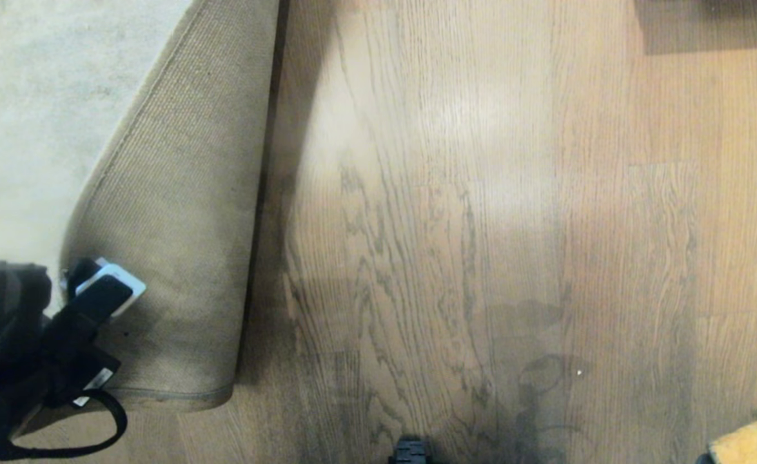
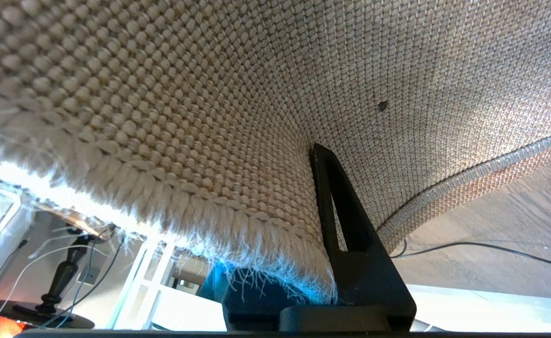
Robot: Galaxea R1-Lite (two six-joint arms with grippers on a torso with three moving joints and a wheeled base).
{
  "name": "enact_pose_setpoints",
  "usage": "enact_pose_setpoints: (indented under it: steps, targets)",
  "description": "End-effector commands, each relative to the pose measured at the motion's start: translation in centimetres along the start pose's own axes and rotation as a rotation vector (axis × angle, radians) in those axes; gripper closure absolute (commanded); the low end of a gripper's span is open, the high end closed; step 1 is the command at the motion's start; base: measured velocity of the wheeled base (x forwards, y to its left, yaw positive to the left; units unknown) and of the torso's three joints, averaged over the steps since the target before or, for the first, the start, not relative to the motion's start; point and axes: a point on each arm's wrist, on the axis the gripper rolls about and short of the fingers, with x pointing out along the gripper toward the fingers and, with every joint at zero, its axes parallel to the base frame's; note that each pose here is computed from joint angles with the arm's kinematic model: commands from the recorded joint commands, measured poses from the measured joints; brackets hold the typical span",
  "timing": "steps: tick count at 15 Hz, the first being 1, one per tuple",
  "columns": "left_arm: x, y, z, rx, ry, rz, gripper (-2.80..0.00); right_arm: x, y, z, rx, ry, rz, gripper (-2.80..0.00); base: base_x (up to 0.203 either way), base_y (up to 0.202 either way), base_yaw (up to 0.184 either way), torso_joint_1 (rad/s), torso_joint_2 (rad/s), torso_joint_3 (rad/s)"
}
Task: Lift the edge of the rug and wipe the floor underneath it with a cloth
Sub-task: Lay down the carpet
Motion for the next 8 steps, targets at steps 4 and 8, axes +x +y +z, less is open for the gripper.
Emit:
enact_pose_setpoints:
  steps: [4, 8]
  targets:
    - [-0.02, 0.1, 0.11, -0.004, -0.005, 0.005, 0.0, 0.01, 0.0, 0.0, -0.001, 0.002, 0.002, 0.0, 0.0, 0.0, 0.0, 0.0, 0.0, 0.0]
    - [0.06, 0.0, 0.46, -0.007, -0.029, 0.006, 0.0, 0.01, 0.0, 0.0, -0.001, 0.002, 0.002, 0.0, 0.0, 0.0, 0.0, 0.0, 0.0, 0.0]
